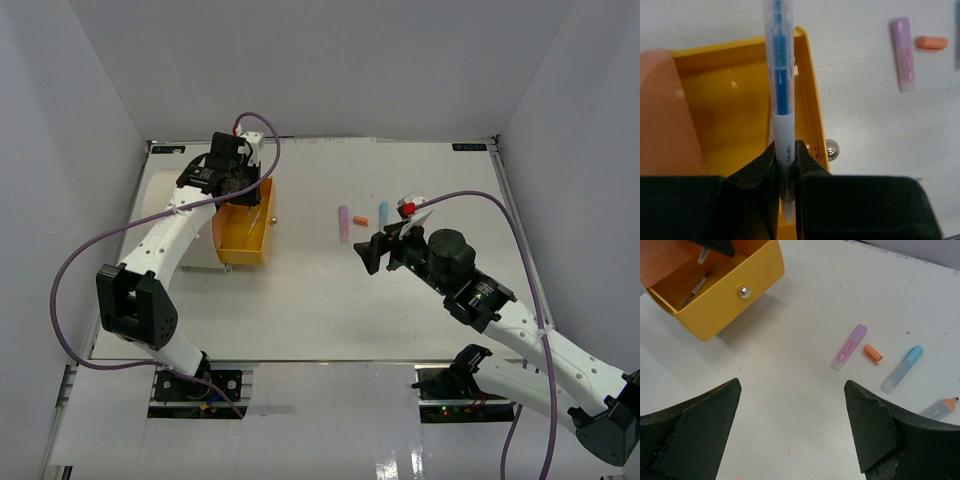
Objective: Sort the stationery into containers
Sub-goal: Place the pen in the drawer.
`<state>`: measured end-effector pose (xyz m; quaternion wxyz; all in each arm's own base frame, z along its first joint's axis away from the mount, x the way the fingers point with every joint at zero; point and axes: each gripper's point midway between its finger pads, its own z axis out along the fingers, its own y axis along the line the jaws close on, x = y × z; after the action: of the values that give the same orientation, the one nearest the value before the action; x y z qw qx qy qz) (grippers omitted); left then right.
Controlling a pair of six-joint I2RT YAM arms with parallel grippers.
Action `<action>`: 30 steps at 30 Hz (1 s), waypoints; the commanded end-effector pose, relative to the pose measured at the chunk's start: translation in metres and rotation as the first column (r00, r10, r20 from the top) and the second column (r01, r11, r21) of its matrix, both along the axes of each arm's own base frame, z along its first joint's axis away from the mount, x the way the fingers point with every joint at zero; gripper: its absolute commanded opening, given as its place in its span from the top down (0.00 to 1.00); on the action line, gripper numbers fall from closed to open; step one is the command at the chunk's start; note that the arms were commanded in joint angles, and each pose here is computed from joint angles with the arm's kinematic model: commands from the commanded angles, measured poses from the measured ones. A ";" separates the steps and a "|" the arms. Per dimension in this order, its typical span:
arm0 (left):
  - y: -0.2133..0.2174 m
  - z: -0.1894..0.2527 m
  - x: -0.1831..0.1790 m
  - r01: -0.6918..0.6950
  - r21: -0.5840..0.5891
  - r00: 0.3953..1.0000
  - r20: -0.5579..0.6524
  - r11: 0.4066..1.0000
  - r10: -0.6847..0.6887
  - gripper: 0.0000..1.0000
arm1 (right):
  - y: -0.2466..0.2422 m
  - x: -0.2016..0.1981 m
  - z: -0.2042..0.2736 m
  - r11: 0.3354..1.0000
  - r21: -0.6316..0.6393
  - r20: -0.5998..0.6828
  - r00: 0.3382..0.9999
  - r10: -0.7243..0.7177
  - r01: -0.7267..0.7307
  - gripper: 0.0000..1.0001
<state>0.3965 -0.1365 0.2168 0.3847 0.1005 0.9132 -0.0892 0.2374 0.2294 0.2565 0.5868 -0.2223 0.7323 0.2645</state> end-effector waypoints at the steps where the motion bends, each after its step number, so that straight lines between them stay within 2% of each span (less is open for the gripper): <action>1: -0.004 0.002 -0.015 0.011 -0.022 0.999 -0.053 1.000 -0.012 0.80 | -0.005 0.003 0.011 0.999 0.027 0.045 0.999 -0.027 0.026 0.10; 6: -0.003 0.007 -0.015 -0.006 -0.027 0.999 -0.048 1.000 0.004 0.61 | -0.004 0.003 0.000 1.000 0.011 0.029 0.999 -0.022 0.022 0.10; 13: -0.006 0.017 -0.017 -0.001 -0.052 0.999 -0.040 0.999 -0.001 0.42 | 0.006 0.002 -0.001 0.999 -0.015 0.030 0.999 0.034 -0.034 0.10; 17: -0.021 0.040 -0.017 0.058 -0.128 0.998 0.005 0.990 -0.058 0.37 | 0.023 0.002 -0.004 0.991 -0.056 0.031 0.992 0.125 -0.123 0.10; 19: -0.033 0.064 -0.020 0.112 -0.192 0.993 0.057 0.975 -0.103 0.35 | 0.040 -0.005 0.006 0.970 -0.062 0.053 0.969 0.239 -0.236 0.10; 21: -0.037 0.089 -0.018 0.133 -0.224 0.986 0.132 0.965 -0.105 0.23 | 0.060 -0.010 0.002 0.937 -0.065 0.040 0.938 0.345 -0.342 0.10; 22: -0.035 0.101 -0.016 0.120 -0.230 0.983 0.165 0.966 -0.083 0.19 | 0.068 -0.004 0.000 0.923 -0.105 0.058 0.924 0.378 -0.371 0.10; 24: -0.028 0.120 -0.009 0.091 -0.227 0.970 0.241 0.970 -0.034 0.10 | 0.083 -0.006 0.005 0.880 -0.107 0.087 0.878 0.471 -0.462 0.10; 25: -0.015 0.128 -0.006 0.032 -0.206 0.960 0.280 0.978 0.027 0.08 | 0.092 -0.001 -0.008 0.861 -0.122 0.059 0.863 0.502 -0.493 0.10; 26: -0.008 0.138 -0.001 0.003 -0.204 0.944 0.323 0.979 0.064 0.04 | 0.099 0.005 0.003 0.846 -0.140 0.099 0.843 0.529 -0.514 0.10; 28: 0.011 0.147 0.004 -0.073 -0.190 0.918 0.370 0.979 0.141 0.02 | 0.116 0.013 -0.011 0.808 -0.165 0.071 0.810 0.581 -0.565 0.10; 30: 0.040 0.158 0.009 -0.178 -0.187 0.867 0.434 0.966 0.244 0.02 | 0.129 0.020 -0.001 0.773 -0.179 0.121 0.766 0.631 -0.609 0.10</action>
<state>0.3967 -0.1387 0.3321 0.5194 0.0591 0.8406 -0.1417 0.2553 0.3339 0.2200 0.4791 -0.4509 0.6699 0.3440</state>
